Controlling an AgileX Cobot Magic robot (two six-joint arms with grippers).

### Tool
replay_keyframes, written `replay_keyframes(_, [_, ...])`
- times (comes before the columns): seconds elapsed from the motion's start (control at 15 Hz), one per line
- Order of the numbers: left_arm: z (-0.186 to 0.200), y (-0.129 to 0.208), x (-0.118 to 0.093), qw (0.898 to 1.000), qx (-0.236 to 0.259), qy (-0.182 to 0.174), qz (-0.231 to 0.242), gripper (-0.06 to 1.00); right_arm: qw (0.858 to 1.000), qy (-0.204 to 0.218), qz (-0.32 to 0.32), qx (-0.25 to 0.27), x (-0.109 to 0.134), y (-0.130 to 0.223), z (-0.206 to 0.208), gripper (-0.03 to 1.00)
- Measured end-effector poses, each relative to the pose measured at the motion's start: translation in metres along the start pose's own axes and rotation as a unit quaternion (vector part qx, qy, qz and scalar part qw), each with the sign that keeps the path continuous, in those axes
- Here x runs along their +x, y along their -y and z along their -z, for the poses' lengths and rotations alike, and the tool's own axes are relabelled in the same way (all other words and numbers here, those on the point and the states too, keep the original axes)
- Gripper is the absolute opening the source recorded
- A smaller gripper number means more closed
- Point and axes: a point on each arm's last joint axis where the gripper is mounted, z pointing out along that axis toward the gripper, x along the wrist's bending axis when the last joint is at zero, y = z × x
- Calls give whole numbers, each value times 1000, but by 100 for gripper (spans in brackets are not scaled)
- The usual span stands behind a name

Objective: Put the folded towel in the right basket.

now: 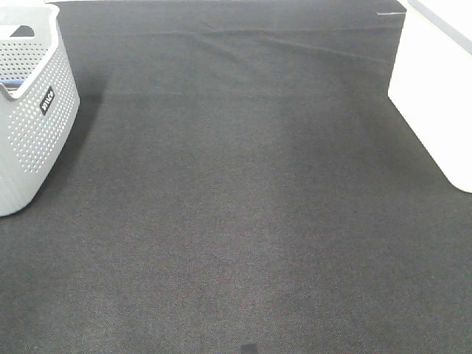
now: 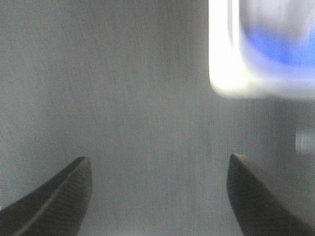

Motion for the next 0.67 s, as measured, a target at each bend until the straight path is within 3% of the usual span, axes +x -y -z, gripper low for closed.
replay_keyframes(0.2, [0, 0, 0, 1000, 0, 0, 0, 97, 999, 2, -12, 45, 3, 87, -14, 72])
replay_keyframes(0.33, [0, 0, 0, 1000, 0, 0, 0, 97, 999, 2, -12, 34, 5, 133, -15, 72])
replay_keyframes(0.47, [0, 0, 0, 1000, 0, 0, 0, 97, 1000, 4, -10, -1, 7, 167, -12, 72])
replay_keyframes(0.67, [0, 0, 0, 1000, 0, 0, 0, 97, 992, 10, -3, -126, 9, 201, 0, 72])
